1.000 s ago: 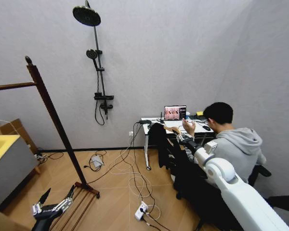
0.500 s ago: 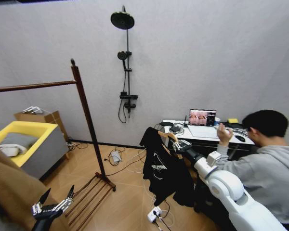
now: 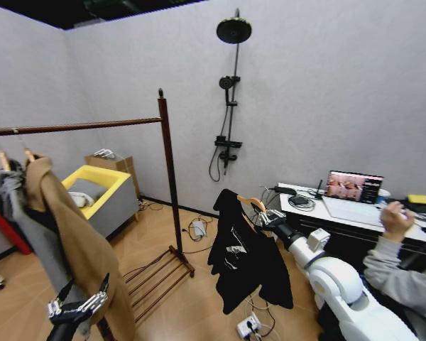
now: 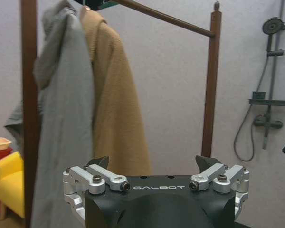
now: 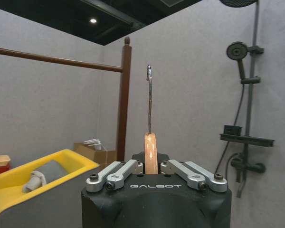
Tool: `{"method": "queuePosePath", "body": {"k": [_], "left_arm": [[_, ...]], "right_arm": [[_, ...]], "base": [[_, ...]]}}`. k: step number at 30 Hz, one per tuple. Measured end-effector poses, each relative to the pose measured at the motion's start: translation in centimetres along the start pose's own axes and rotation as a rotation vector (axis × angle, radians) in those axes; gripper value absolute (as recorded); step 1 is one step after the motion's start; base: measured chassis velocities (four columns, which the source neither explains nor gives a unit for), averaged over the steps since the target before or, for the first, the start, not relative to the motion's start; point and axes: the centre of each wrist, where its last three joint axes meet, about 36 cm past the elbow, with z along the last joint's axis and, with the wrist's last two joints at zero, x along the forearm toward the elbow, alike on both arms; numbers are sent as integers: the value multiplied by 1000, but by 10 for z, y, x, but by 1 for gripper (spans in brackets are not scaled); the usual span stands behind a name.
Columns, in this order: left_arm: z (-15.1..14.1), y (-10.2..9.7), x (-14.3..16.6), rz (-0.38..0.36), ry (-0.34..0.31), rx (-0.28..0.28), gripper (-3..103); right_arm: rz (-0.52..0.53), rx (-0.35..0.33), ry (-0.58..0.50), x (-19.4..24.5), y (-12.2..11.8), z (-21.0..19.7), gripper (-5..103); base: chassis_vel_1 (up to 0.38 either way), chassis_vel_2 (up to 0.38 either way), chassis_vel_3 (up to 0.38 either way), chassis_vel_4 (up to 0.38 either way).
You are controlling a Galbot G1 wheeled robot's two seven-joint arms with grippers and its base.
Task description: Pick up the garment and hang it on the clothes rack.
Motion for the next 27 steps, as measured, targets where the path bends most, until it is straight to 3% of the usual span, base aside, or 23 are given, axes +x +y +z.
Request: {"method": "queuePosePath", "body": {"k": [12, 27], "left_arm": [[0, 0, 0, 0, 0, 0, 100], [0, 0, 0, 0, 0, 0, 100]], "right_arm": [[-15, -6, -1, -1, 2, 2, 10], [-38, 0, 6, 0, 7, 11, 10]], "base": [[40, 194, 194, 43], [-226, 243, 249, -229]]}}
